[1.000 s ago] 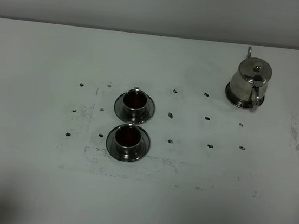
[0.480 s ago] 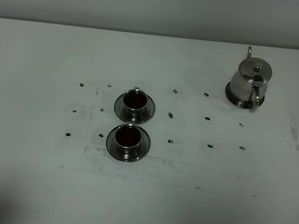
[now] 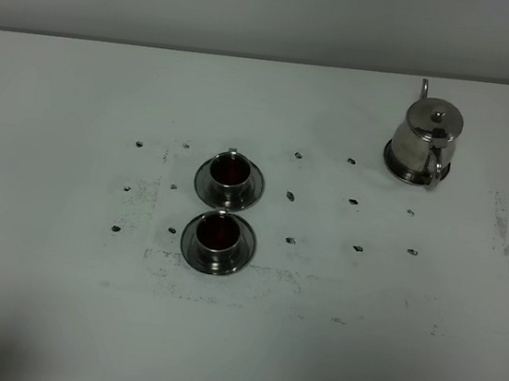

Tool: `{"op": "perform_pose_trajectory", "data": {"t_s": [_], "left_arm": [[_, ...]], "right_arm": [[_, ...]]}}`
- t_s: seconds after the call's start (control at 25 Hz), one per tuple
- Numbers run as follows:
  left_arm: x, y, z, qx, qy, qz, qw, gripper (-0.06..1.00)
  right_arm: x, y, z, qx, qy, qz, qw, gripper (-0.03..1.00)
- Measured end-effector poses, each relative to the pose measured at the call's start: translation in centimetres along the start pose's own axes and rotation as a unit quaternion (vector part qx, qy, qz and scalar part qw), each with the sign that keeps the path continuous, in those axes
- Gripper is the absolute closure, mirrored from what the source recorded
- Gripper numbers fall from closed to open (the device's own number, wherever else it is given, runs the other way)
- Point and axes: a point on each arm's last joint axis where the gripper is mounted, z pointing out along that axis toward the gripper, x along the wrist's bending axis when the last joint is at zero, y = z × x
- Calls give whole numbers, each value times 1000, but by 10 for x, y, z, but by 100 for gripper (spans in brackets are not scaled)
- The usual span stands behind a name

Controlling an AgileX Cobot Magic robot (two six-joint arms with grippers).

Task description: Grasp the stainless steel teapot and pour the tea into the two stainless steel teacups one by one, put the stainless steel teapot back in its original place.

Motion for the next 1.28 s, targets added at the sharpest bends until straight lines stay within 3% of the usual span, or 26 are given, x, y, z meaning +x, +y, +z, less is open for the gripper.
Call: {"op": "perform_pose_trajectory", "data": {"t_s": [1.28], "left_arm": [[0, 0, 0, 0, 0, 0, 1000, 46]], "right_arm": [[0, 0, -1, -3, 0, 0, 1000, 40]]}}
